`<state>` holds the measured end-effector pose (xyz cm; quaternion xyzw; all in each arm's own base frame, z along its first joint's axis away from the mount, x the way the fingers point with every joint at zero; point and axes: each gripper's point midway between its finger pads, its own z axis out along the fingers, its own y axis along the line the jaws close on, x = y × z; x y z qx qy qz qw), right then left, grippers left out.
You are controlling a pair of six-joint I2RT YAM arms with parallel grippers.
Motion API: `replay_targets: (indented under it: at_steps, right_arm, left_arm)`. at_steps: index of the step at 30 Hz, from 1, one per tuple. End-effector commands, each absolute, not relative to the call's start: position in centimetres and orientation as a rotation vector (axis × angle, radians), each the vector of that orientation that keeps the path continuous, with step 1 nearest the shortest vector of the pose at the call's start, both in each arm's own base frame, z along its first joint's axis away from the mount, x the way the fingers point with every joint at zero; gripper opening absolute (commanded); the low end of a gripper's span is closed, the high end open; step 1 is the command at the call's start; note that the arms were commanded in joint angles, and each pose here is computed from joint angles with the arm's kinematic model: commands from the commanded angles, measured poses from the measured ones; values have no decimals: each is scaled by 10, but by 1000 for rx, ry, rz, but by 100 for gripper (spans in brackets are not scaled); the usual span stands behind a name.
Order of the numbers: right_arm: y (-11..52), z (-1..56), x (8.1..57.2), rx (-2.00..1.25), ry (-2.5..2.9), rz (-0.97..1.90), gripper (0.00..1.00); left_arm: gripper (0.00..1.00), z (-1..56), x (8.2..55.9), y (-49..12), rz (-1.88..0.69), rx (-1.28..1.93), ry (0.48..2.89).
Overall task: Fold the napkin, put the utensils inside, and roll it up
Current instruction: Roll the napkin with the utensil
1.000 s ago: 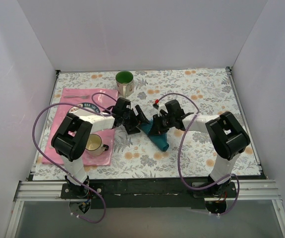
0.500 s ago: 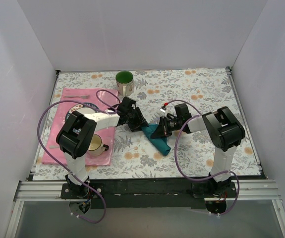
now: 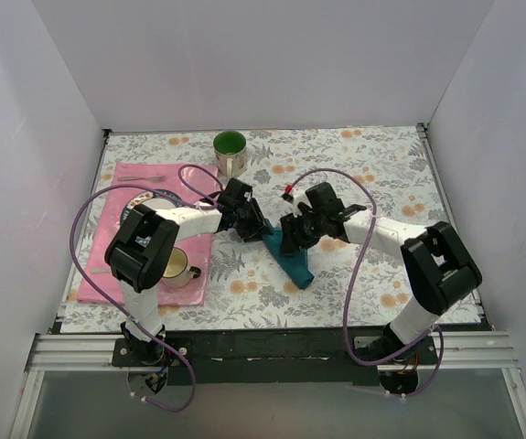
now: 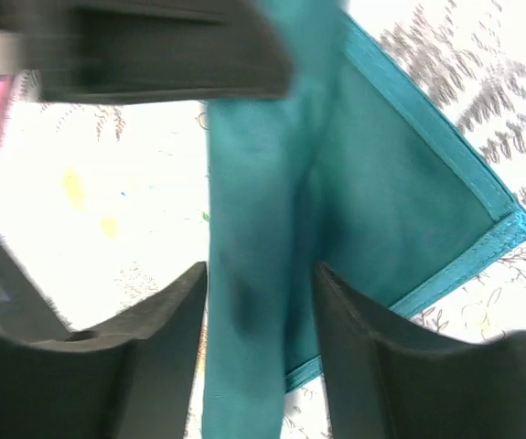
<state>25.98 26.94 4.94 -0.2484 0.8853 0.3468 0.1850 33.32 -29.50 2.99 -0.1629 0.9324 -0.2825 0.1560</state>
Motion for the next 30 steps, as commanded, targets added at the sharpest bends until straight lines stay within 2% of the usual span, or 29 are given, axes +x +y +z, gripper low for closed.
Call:
replay_targets:
  at_steps: [1,9,18,26,30]
  right_arm:
    - [264,68,269,-900,2383,478,61]
    - [282,59,265,-1080,2237,-15,68]
    - [277,33,254,-1144,2152,-313,67]
    - [281,42,259,-1141,2106,-317,71]
    - [285,33,259,-1162,2132,-275,70]
  left_arm:
    - [35,-11,319,-262,-564,-483,2768]
    - [35,-17,316,-266,-595,-483,2808]
    - [36,-18,317,-265,-615,-498,2820]
    - [36,-20,319,-263,-618,-498,2822]
    - [35,-18,321,-263,-629,-495,2819]
